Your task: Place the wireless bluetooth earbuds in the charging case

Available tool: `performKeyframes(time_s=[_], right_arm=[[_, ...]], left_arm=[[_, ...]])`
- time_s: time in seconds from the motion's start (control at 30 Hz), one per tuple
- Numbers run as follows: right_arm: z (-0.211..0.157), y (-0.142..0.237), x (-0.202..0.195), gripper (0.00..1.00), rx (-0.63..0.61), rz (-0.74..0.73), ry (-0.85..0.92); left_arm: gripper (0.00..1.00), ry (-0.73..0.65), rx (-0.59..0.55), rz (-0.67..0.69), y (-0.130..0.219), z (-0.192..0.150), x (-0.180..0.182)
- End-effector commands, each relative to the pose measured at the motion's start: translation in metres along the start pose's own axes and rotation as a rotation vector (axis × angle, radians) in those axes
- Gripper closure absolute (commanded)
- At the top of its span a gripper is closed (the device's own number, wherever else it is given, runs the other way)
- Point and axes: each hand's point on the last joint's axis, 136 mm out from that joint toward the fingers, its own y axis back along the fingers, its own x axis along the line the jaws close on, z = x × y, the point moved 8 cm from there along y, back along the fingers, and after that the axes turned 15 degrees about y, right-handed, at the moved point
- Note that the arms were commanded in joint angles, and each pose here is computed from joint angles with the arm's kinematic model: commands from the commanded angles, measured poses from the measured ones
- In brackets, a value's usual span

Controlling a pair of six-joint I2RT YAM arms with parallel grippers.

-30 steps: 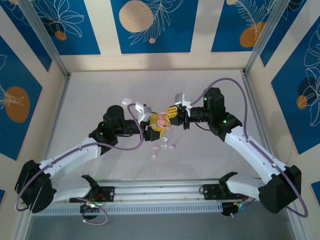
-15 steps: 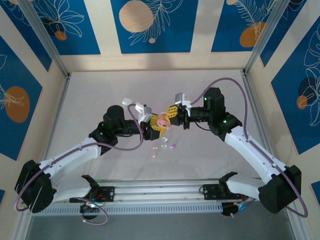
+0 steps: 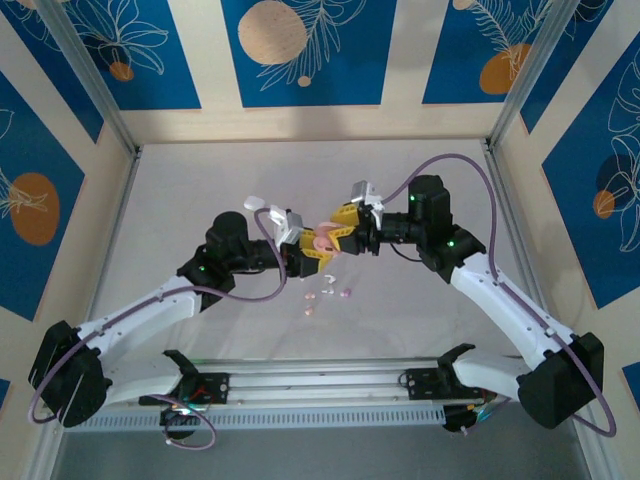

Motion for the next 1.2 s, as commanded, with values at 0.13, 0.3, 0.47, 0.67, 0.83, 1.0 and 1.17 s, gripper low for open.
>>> performKeyframes(time_s=[0.13, 0.3, 0.47, 0.67, 0.83, 1.0, 1.17], right_arm=[[0.022, 0.043, -0.014, 0.42, 0.034, -0.250, -0.424], [-0.023, 0.044, -0.022, 0.53, 0.240, -0.330, -0.792], [-0.080, 0.016, -0.015, 0.69, 0.402, -0.269, -1.141], [-0.122, -0.035, 0.014, 0.70, 0.601, -0.236, -1.251], [-0.145, -0.079, 0.021, 0.69, 0.779, -0.150, -1.141], [-0.161, -0.112, 0.022, 0.67, 0.927, -0.049, -1.008], [-0.172, -0.136, 0.023, 0.63, 0.992, 0.030, -0.922]], left_arm=[[0.70, -0.063, -0.124, 0.174, 0.021, -0.004, 0.003], [0.71, -0.119, -0.201, 0.285, 0.041, -0.002, 0.000], [0.71, -0.164, -0.266, 0.353, 0.061, 0.004, -0.011], [0.71, -0.201, -0.306, 0.384, 0.080, 0.009, -0.026], [0.71, -0.229, -0.318, 0.399, 0.093, 0.011, -0.036], [0.71, -0.235, -0.311, 0.411, 0.100, 0.008, -0.041], [0.71, -0.236, -0.330, 0.416, 0.104, 0.008, -0.043]])
